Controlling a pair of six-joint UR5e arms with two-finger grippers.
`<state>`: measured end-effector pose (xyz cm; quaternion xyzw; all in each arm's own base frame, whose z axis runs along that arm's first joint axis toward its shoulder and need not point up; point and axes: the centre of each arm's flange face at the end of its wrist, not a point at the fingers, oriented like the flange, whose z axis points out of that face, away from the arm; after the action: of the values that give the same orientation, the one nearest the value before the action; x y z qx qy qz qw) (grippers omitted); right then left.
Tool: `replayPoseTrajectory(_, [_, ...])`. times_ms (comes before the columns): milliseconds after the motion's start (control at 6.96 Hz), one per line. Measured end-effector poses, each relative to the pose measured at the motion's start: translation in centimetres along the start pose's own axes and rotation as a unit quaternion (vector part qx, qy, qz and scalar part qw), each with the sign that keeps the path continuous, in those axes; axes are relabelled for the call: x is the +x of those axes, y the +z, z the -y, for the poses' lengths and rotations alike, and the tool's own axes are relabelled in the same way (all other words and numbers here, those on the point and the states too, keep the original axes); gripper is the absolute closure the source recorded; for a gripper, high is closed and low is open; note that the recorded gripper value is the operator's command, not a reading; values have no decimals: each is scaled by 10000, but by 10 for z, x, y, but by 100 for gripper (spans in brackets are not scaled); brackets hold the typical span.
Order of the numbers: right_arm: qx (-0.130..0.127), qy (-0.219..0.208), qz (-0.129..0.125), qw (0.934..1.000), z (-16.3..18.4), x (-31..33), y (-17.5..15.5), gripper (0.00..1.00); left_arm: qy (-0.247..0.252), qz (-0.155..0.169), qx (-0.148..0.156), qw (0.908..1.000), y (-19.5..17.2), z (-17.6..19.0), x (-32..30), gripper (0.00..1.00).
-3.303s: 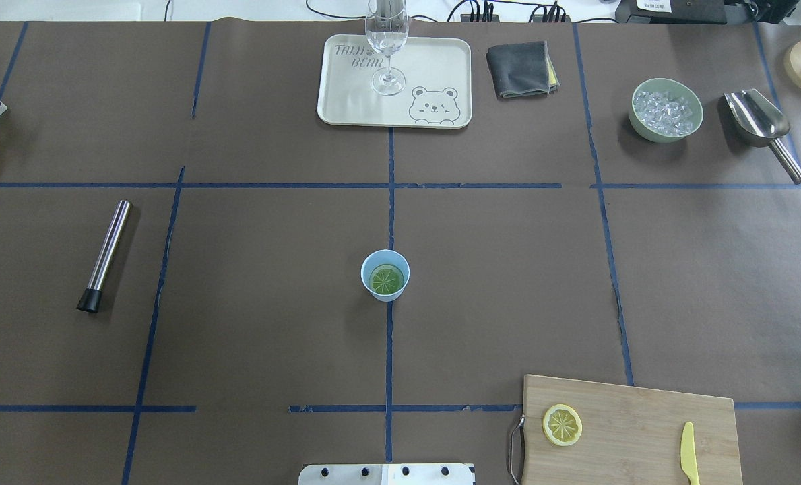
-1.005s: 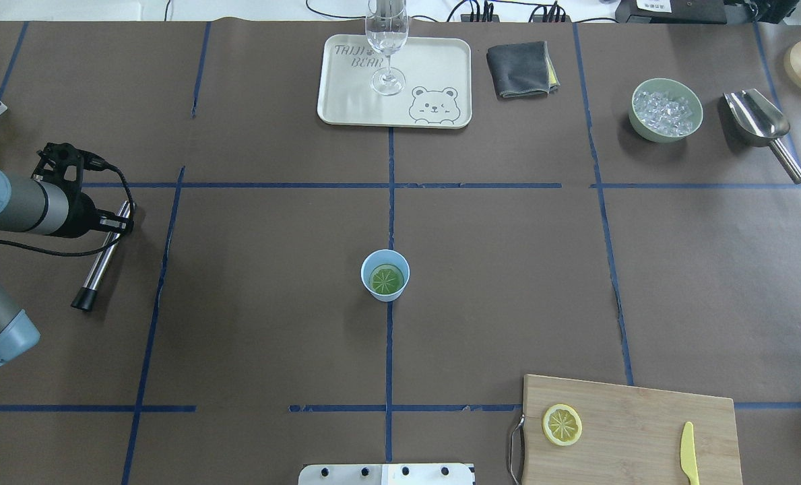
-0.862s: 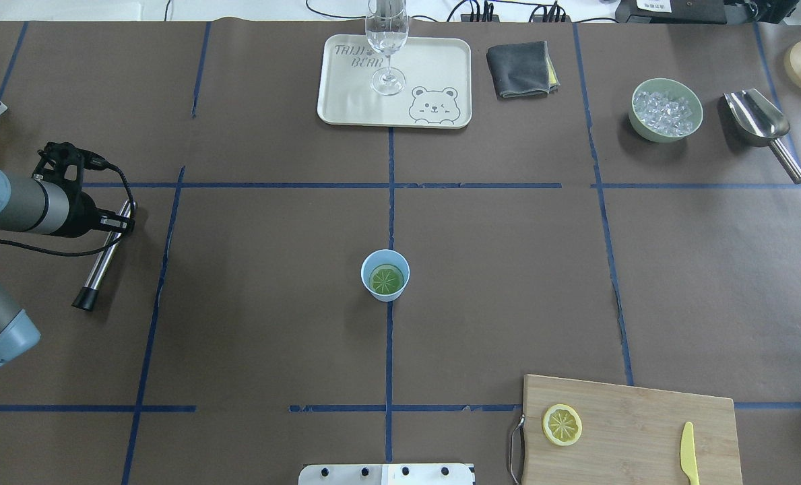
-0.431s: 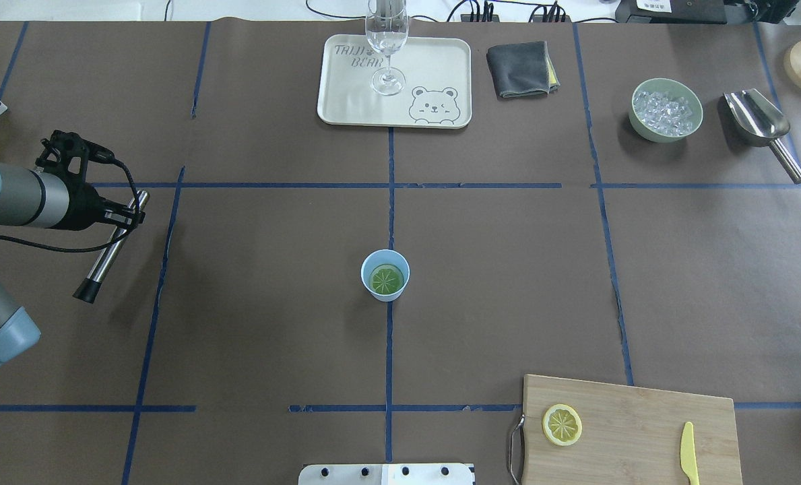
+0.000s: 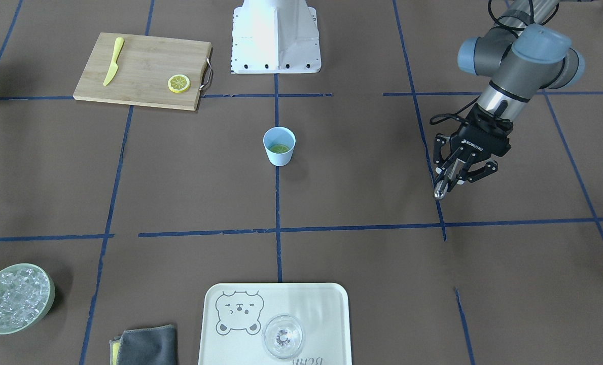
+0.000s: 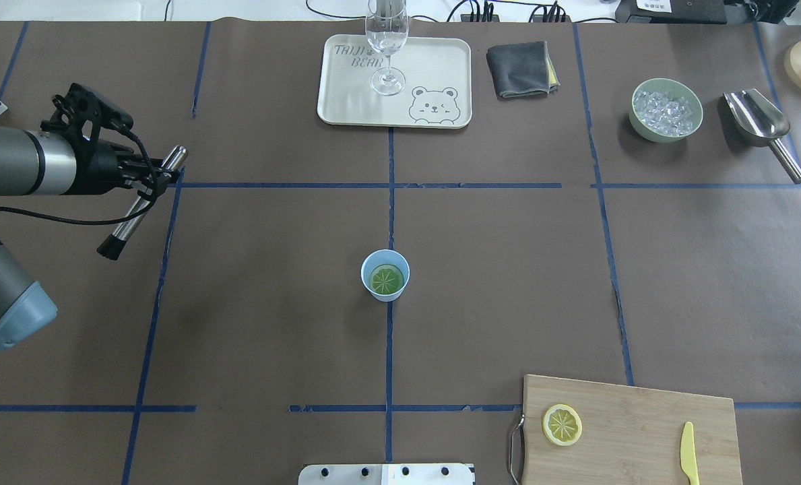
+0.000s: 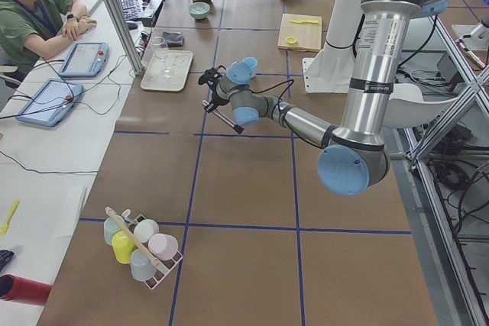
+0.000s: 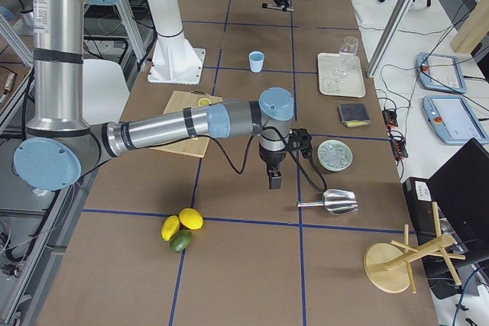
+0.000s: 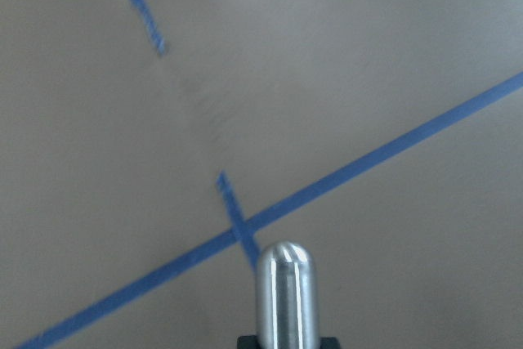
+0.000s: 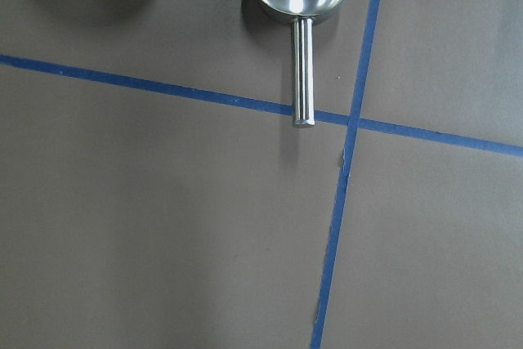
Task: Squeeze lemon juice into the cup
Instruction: 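Carry the metal rod with the left gripper down into the blue cup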
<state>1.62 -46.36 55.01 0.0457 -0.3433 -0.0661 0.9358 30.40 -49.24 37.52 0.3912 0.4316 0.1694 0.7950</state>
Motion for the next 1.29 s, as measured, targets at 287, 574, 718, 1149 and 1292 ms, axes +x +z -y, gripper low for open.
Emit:
replayPoseTrajectory(287, [-11,12,0,10000,-1,1,1,0,-58,17,1183,9930,-20,39,14,100])
replayPoseTrajectory(574, [-6,36,-6,10000,-1,2,0,0,14,-557,2222,9734,-38,70,52,100])
replayPoseTrajectory(718, [7,57,-11,10000,-2,4,-1,0,75,-1094,2560,9604,-33,79,92,100])
replayPoseTrajectory(1149, [40,124,-32,9999,-2,7,-4,0,-228,-1742,3531,9189,20,61,201,100])
replayPoseTrajectory(1292, [38,136,-39,9999,-3,9,-4,0,-353,-1678,3709,9127,36,54,229,100])
